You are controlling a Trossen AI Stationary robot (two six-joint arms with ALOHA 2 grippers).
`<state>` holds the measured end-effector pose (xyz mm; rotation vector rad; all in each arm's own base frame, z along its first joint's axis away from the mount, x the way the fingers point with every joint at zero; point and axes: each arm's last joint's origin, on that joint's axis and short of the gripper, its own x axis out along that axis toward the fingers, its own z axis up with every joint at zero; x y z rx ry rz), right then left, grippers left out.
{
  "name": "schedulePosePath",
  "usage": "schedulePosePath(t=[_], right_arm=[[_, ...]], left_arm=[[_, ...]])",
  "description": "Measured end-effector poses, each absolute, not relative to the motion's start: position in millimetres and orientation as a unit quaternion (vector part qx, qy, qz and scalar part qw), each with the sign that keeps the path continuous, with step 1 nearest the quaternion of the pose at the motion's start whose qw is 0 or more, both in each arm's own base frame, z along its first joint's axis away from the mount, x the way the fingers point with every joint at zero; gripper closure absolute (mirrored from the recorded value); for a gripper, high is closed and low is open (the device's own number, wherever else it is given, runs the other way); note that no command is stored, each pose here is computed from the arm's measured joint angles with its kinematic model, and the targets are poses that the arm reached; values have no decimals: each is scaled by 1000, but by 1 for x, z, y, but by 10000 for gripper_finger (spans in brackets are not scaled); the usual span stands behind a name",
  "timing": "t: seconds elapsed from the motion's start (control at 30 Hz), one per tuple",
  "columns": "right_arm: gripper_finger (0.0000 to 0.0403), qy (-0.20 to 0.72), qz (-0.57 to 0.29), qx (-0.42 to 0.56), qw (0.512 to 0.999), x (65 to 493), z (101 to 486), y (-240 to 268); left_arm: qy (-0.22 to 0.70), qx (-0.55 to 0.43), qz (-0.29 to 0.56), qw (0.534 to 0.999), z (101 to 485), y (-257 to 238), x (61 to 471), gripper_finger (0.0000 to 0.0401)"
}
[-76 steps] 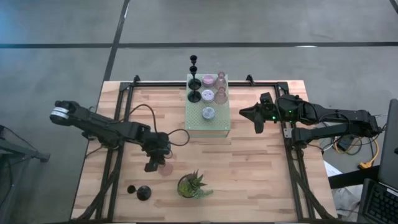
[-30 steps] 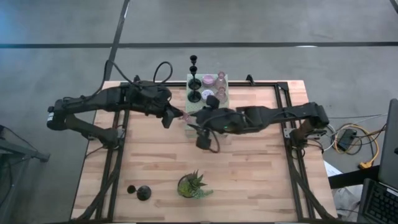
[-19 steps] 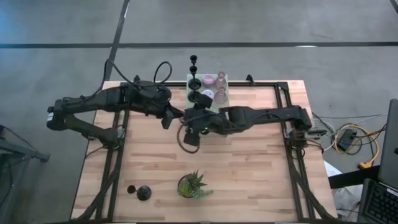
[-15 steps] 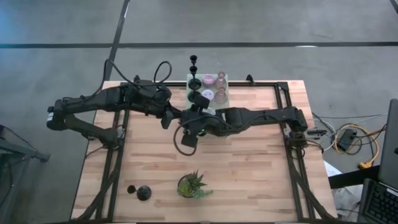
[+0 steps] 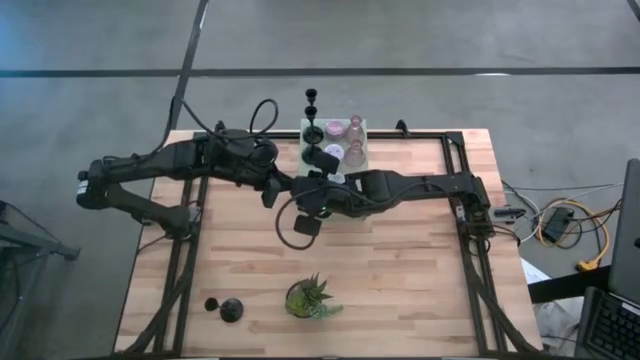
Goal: Pick & Place candle stick holders
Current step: Put the pink glass candle holder on the shelf aligned with the other pink glass candle holders
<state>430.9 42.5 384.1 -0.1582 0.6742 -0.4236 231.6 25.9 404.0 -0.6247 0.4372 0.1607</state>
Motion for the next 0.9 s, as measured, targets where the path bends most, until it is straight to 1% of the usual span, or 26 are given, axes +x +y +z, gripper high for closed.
schedulePosePath(t=[0.2,0.27,0.4,0.47,0.6,0.7,0.77,0.9], right_arm=[[282,320,-207,-74,922,427,390,42],[282,315,-207,-67,924,424,394,42],[282,316,-214,-57,923,411,405,40],[282,319,-226,-52,919,400,412,38],[282,320,-266,-46,908,377,426,33],[282,327,-283,-41,901,364,425,31],[282,327,-284,-37,901,357,418,30],[282,292,-286,-18,912,340,397,26]], left_arm=[[206,-283,70,934,405,26,233,366],[202,-266,59,941,407,26,233,342],[196,-229,48,952,411,25,230,268],[219,-214,49,951,406,25,228,232],[210,-183,53,959,408,26,224,172],[192,-169,75,964,407,27,216,144],[183,-157,88,966,400,27,211,133],[104,-133,91,981,385,26,194,128]])
